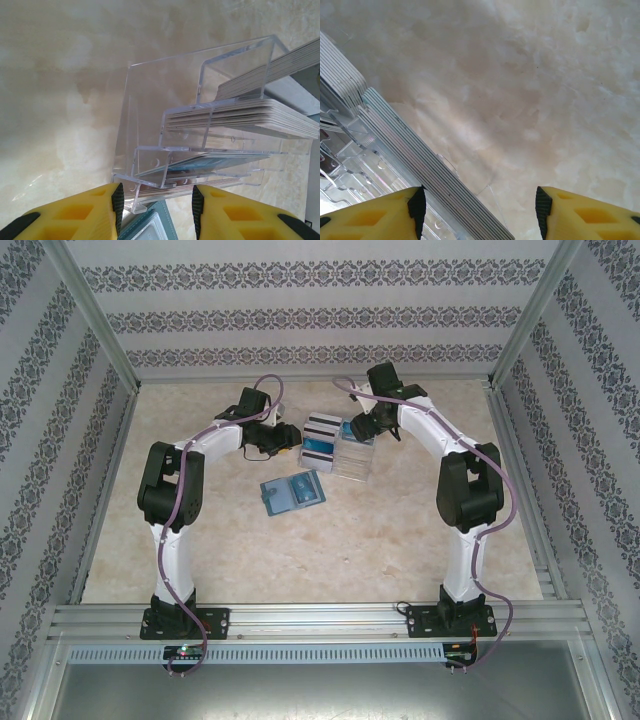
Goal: Put the credit cards into the card holder
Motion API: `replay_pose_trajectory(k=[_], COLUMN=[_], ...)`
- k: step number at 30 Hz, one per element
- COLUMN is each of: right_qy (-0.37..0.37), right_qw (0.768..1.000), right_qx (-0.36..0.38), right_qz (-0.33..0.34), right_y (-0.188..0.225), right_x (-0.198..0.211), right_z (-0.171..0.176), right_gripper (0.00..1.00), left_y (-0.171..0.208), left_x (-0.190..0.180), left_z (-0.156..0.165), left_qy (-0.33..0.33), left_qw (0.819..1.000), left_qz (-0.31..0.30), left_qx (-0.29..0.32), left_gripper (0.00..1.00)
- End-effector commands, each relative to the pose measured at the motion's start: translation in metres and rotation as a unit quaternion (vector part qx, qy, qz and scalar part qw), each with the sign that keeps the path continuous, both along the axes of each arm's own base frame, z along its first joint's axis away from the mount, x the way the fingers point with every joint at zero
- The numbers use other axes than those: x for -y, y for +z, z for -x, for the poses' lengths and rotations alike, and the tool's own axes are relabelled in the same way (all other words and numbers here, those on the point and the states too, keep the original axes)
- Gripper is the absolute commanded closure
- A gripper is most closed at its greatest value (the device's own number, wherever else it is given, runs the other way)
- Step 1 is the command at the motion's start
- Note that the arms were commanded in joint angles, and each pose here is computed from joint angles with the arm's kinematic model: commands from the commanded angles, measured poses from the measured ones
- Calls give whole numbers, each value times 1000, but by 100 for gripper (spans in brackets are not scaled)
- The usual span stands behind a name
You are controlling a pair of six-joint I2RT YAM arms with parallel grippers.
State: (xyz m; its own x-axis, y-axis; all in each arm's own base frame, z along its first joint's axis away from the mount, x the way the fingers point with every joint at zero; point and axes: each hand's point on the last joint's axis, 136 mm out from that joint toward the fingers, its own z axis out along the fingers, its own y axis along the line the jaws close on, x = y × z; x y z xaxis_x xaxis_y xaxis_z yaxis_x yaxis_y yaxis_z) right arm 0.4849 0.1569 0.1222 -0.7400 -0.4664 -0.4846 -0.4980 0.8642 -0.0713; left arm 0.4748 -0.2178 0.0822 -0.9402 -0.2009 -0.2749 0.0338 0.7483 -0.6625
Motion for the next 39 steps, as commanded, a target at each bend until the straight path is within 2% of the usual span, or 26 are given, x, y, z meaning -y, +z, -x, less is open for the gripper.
replay_pose_trajectory(k=[1,11,17,29,34,39], right_qy=[-15,-8,28,30,16,-7], right_qw=[999,998,999,999,1000,998], right_qx=[50,49,4,-22,-1,46], right_qz=[-14,-28,-27,5,23,33], right_y=[40,44,19,-14,-9,13], right_x=[3,0,-15,-17,-11,-1], right_z=[-12,-9,3,0,-9,-19], right_gripper=[39,41,35,35,35,37], left_y=[0,2,2,4,4,5], left_x=[7,7,7,7,6,6], left_z=[3,2,3,4,4,4], left_qy=[-12,-12,-12,-13,-13,-14], left_qw=[1000,1000,1000,1000,1000,1000], left_qz=[-7,-5,-5,-5,-6,-7], left_qx=[-2,-1,-2,0,-1,-1], left_gripper=[57,57,57,57,57,57])
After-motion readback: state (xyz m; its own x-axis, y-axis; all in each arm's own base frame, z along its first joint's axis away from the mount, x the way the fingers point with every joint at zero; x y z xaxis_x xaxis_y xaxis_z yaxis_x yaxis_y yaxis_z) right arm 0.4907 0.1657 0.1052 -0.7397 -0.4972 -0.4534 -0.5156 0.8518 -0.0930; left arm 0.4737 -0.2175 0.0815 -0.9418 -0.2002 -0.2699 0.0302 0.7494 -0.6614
